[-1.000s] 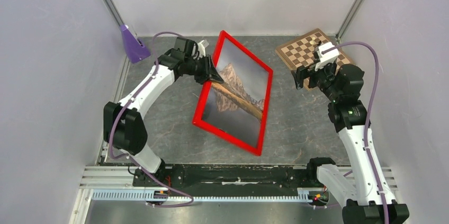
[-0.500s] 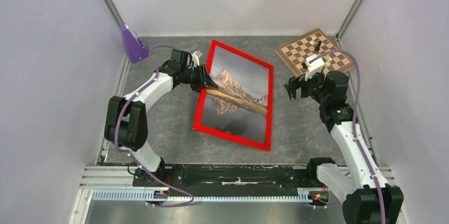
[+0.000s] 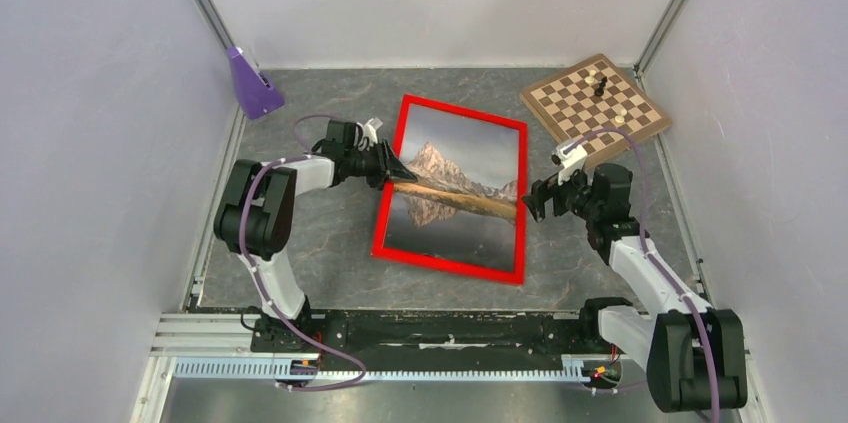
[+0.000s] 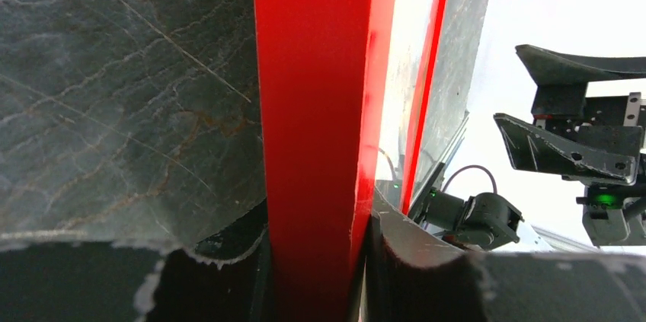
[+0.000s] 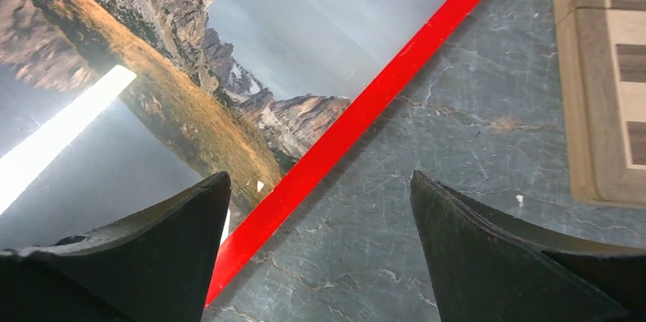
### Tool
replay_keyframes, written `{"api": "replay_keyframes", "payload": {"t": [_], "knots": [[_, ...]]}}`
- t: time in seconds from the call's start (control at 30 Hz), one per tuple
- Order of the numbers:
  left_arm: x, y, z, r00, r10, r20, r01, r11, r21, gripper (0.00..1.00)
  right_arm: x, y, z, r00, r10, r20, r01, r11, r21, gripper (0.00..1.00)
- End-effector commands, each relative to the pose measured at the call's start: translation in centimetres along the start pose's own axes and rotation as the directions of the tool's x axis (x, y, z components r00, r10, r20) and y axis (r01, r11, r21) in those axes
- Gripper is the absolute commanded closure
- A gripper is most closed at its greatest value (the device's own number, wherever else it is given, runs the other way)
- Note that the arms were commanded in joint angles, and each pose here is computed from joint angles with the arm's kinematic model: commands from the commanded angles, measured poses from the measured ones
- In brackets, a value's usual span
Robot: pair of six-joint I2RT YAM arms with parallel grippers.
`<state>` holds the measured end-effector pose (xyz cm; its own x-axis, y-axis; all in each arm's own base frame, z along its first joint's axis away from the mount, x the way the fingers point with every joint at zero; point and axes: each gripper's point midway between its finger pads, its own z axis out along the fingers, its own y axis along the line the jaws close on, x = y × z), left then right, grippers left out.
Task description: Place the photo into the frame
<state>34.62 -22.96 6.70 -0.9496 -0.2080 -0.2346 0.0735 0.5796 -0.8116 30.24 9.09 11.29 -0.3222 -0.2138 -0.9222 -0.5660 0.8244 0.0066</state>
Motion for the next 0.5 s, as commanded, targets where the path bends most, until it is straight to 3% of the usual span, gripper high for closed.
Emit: {"api": "replay_keyframes", "payload": {"t": [0.0, 0.47], "knots": [[0.5, 5.3, 2.0, 0.999, -0.012, 0.035, 0.016, 0.991, -0.133, 0.78, -0.5, -0.2, 1.1, 0.999, -0.004, 0.04, 0.005, 1.0, -0.019, 0.09], [1.7, 8.4, 3.4, 0.995, -0.099, -0.004, 0.098, 0.985, -0.139, 0.57, 2.7, -0.9, 2.2, 0.997, 0.059, -0.058, -0.059, 0.998, 0.005, 0.11]]}}
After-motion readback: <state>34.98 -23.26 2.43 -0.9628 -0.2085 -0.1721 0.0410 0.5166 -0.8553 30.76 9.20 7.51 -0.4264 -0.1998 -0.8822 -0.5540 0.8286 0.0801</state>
